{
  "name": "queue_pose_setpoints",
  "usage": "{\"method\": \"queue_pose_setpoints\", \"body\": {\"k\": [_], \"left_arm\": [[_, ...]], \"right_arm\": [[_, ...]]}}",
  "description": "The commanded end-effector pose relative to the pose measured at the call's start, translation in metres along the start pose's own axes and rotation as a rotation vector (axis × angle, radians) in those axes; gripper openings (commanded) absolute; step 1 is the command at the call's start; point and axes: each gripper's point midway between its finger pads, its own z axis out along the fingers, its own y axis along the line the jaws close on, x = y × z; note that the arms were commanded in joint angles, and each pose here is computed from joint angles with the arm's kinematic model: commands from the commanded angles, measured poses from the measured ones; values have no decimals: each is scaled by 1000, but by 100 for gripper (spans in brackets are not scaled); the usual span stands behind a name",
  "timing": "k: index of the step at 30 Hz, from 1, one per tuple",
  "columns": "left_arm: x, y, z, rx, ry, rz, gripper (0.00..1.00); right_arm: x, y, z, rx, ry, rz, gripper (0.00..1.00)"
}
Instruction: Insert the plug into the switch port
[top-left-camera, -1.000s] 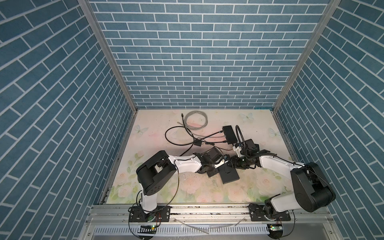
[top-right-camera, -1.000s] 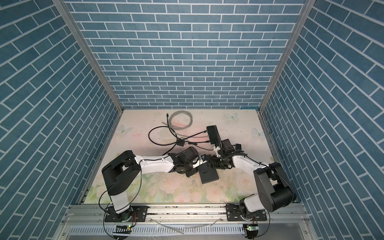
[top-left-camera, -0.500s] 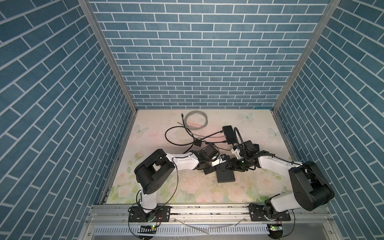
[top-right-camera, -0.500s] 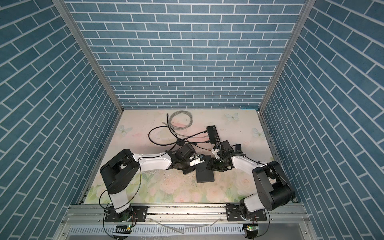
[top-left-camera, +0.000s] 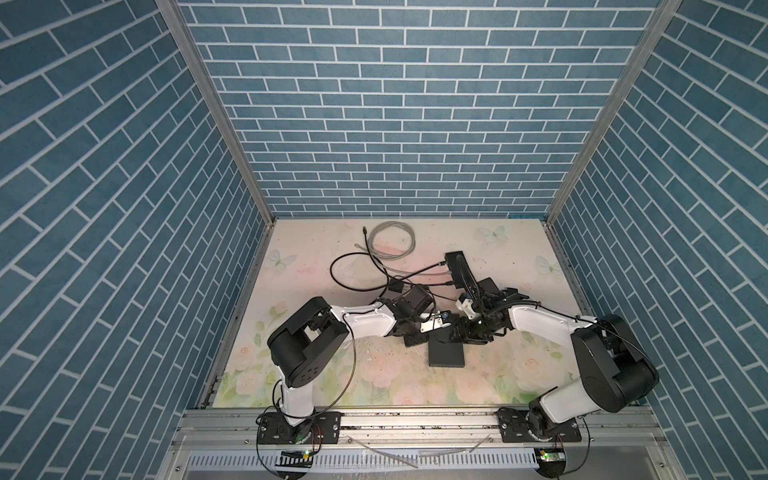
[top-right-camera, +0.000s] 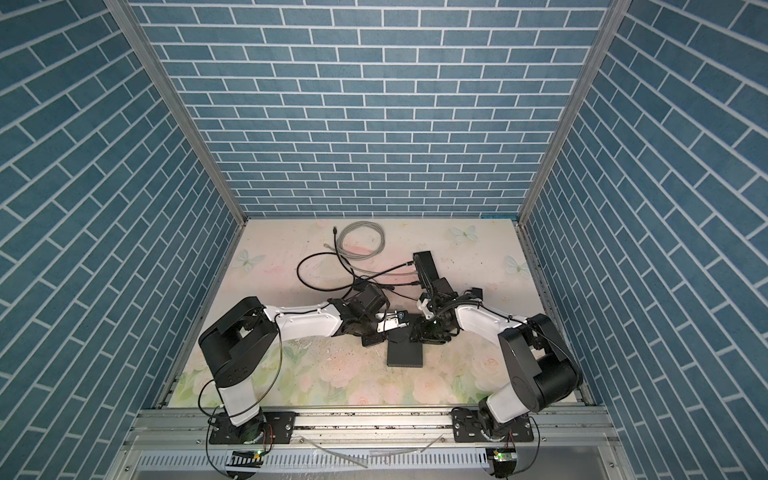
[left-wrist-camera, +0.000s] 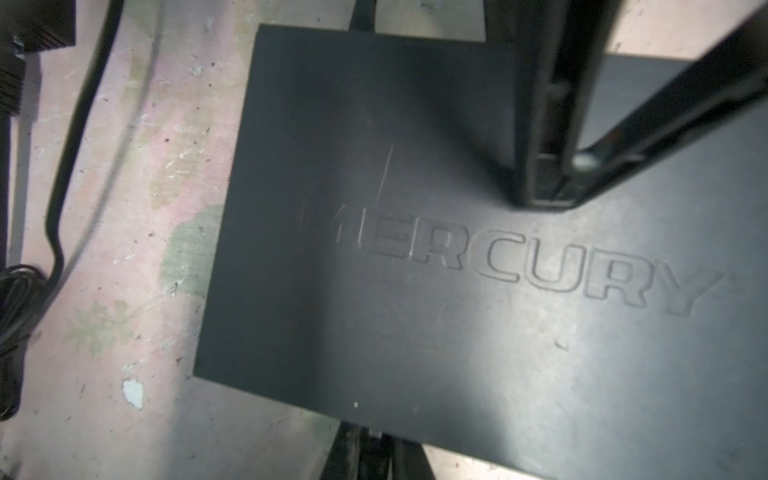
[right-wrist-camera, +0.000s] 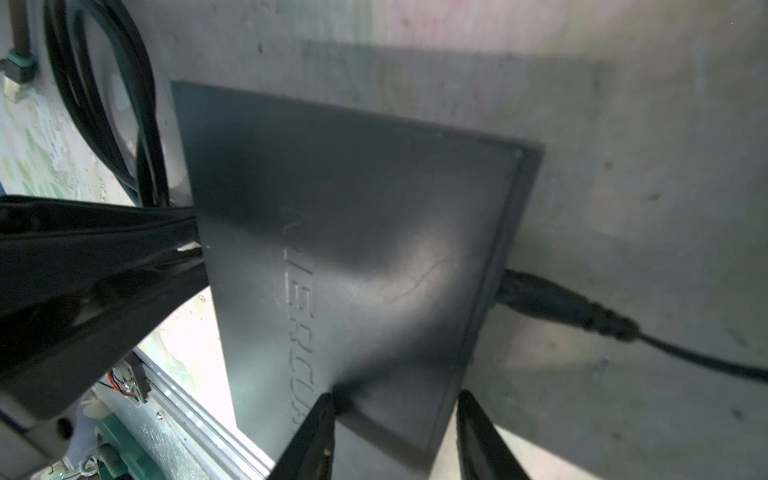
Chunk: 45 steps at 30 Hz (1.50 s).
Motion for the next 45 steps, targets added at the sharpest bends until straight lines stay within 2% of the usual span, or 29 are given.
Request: {"method": "queue_pose_setpoints", "body": {"k": [1,8,15,19,24,34,41,45], "left_arm": [[-66,-62,20,212,-290,115,0],[-72,-82,21,270,-322,180,0],[-73,-89,19,291,-319,199,0],[-54,-81,24,248,-196,176,0],[-30,-73,30,200,-98,148,0],[-22,-71,31,197,-47,134,0],[-27,-74,29,214,-84,152,0],[-37,-66,30,184,-96,150,0]], "right_arm": [[34,85,19,-356,157,-256,44],[23,88,11,-319,111,-317,43],[-6,87,6,-215,87,-397,45],[-27,67,3,-162,66,-318,48],[-41,45,-5,-175,-23,-198,52],[-55,20,-8,-150,-162,-80,54],[-66,25,-11,-175,-206,-100,50],[-60,36,-3,-228,-157,-113,45]]}}
